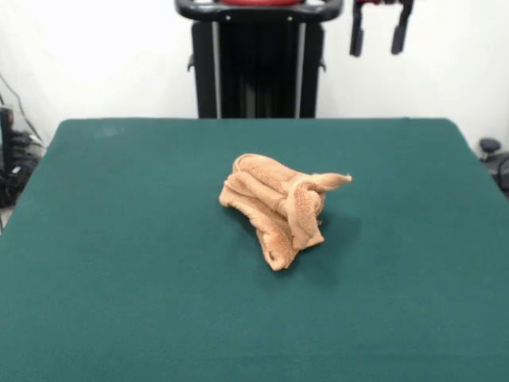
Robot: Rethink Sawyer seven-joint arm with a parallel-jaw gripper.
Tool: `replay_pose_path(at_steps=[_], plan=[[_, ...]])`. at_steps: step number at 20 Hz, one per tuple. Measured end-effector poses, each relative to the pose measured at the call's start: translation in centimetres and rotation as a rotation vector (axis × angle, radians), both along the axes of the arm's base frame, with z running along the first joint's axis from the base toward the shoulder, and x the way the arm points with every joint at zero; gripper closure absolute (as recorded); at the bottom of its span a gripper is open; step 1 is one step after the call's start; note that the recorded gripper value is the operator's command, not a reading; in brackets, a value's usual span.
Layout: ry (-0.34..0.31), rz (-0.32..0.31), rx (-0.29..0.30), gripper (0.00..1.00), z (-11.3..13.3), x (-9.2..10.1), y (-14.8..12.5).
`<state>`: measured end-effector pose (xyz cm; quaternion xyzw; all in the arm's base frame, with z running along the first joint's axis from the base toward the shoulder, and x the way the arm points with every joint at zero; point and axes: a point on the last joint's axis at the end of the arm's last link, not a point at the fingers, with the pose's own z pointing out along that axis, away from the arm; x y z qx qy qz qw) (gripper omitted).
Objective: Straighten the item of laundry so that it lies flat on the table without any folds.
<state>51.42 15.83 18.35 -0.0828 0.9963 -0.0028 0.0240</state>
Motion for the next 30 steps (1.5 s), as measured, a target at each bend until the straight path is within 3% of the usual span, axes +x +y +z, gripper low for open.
replay_pose_path(at_steps=[10, 17, 30], plan=[[-0.014, -0.030, 0.000, 0.00, -3.2, 6.0, -1.8], [-0.057, -0.052, -0.002, 0.00, -3.6, 9.8, -3.3], [-0.106, -0.048, -0.004, 0.00, -5.0, 14.5, -3.3]])
